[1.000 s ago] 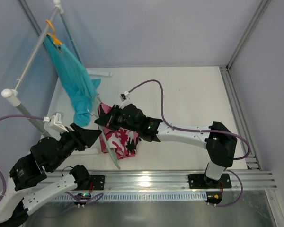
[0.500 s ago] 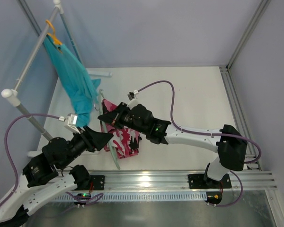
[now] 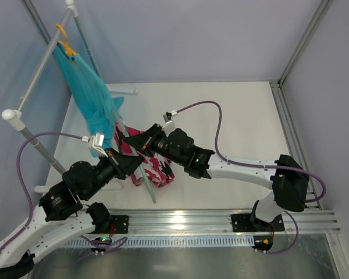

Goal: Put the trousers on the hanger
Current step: Pass the hanger from the right arm to the left

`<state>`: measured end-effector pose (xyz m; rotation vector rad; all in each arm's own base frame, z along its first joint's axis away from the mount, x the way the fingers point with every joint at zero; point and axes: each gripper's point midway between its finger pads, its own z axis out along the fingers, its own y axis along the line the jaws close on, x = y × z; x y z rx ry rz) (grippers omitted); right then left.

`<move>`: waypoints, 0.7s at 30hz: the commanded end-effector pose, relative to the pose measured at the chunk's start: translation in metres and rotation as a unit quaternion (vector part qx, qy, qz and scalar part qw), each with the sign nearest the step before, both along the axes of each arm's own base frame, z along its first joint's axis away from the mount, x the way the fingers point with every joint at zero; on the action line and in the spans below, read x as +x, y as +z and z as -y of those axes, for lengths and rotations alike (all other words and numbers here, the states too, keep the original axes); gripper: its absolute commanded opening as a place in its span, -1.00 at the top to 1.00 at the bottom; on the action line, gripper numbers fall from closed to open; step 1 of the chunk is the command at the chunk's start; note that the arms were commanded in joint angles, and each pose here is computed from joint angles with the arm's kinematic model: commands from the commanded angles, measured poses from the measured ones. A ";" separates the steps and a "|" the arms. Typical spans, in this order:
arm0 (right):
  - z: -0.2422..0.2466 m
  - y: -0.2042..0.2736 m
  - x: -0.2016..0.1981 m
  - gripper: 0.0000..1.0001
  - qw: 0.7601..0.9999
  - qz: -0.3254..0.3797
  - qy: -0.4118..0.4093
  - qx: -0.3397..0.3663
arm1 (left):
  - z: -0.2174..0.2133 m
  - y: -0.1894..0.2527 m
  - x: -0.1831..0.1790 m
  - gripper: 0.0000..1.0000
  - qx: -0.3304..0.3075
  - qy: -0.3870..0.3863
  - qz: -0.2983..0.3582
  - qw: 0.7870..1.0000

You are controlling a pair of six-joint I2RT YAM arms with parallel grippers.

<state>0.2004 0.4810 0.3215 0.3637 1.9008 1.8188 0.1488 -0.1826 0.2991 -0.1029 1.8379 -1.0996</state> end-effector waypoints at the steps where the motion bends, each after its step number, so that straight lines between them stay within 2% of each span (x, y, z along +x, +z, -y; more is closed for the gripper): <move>1: 0.021 0.091 -0.012 0.92 0.991 0.058 -0.003 0.123 | 0.005 0.041 -0.001 0.92 -0.046 -0.012 0.042 0.998; 2: 0.022 0.091 -0.012 0.92 0.991 0.054 -0.003 0.125 | 0.004 0.047 -0.002 0.99 -0.049 -0.012 0.046 0.998; 8: 0.027 0.083 -0.010 0.92 0.991 0.051 -0.009 0.120 | -0.009 0.062 0.002 0.99 -0.052 0.018 0.056 0.997; 10: 0.025 0.079 -0.009 0.81 0.992 0.050 0.001 0.112 | -0.016 0.070 0.002 0.99 -0.057 0.029 0.064 0.996; 12: 0.028 0.078 -0.006 0.56 0.993 0.053 0.001 0.109 | -0.023 0.076 0.002 0.99 -0.057 0.041 0.065 0.995; 13: 0.031 0.074 -0.005 0.34 0.993 0.052 -0.004 0.102 | -0.025 0.077 0.002 0.99 -0.056 0.044 0.063 0.995; 16: 0.040 0.061 -0.003 -0.09 0.995 0.052 -0.012 0.079 | -0.035 0.074 0.001 0.99 -0.055 0.064 0.045 0.995; 19: 0.052 0.051 -0.002 -0.22 0.997 0.059 -0.019 0.048 | -0.045 0.077 -0.003 0.99 -0.070 0.071 0.050 0.994; 21: 0.061 0.045 -0.004 -0.22 0.997 0.062 -0.025 0.031 | -0.056 0.080 -0.008 1.00 -0.084 0.079 0.056 0.992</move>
